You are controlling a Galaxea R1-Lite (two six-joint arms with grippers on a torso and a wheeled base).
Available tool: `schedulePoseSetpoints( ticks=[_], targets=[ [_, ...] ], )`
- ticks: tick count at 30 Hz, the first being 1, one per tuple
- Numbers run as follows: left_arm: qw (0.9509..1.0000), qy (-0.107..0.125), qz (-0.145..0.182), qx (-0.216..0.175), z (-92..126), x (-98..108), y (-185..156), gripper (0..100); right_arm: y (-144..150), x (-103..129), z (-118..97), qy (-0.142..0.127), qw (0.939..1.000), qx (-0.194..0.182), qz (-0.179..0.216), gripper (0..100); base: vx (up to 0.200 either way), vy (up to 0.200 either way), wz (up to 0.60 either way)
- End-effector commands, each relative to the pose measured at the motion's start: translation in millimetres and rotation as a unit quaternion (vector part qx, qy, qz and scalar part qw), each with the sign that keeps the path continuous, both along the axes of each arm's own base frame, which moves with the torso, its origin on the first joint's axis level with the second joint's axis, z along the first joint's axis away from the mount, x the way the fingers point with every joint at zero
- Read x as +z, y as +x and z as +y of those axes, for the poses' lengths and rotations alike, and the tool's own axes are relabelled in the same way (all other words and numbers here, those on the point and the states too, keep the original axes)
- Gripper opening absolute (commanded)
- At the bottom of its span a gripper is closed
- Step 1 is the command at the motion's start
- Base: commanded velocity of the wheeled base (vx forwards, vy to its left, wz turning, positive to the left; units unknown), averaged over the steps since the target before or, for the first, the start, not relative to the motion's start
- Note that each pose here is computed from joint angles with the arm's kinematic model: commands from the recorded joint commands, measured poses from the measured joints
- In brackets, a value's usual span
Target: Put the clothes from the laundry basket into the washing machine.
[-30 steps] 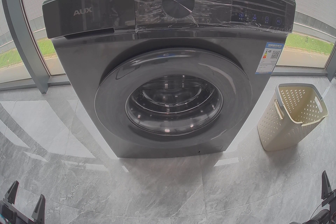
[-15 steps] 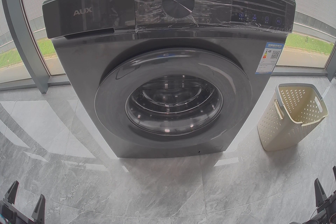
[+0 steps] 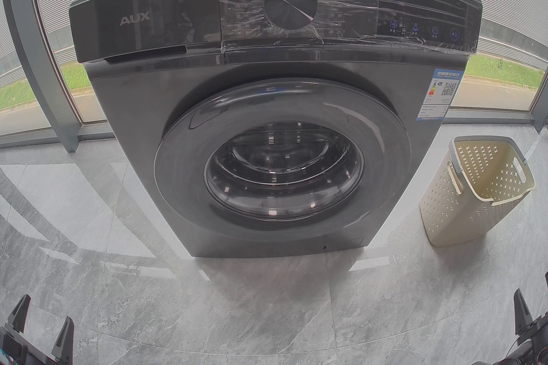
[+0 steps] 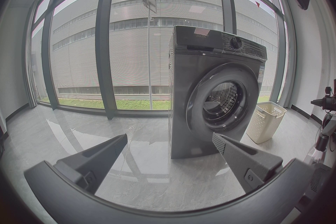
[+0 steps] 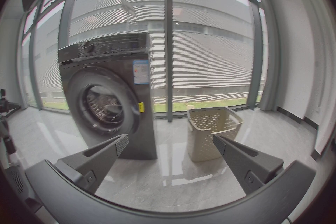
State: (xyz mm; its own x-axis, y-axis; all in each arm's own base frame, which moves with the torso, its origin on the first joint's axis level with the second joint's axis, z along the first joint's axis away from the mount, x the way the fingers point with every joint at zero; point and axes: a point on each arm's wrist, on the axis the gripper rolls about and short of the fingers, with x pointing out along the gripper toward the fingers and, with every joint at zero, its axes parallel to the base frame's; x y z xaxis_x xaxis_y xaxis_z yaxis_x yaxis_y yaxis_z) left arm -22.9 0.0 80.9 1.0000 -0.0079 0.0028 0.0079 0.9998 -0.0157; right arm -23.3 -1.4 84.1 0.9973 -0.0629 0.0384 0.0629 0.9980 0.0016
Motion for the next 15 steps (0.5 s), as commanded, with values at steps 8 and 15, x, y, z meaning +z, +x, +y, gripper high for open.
schedulePoseSetpoints(
  ticks=[8, 15],
  targets=[
    [1.0, -0.004, 0.0, 0.0, 0.0, -4.8, 0.0, 100, 0.5, -8.1, 2.1, -0.008, 0.9985, 0.051, 0.018, 100, 0.0, 0.0, 0.0],
    [1.0, -0.005, 0.001, 0.002, 0.1, -5.0, 0.0, 100, 1.0, -8.0, 1.1, -0.002, 0.9992, 0.033, 0.021, 100, 0.0, 0.0, 0.0]
  ],
)
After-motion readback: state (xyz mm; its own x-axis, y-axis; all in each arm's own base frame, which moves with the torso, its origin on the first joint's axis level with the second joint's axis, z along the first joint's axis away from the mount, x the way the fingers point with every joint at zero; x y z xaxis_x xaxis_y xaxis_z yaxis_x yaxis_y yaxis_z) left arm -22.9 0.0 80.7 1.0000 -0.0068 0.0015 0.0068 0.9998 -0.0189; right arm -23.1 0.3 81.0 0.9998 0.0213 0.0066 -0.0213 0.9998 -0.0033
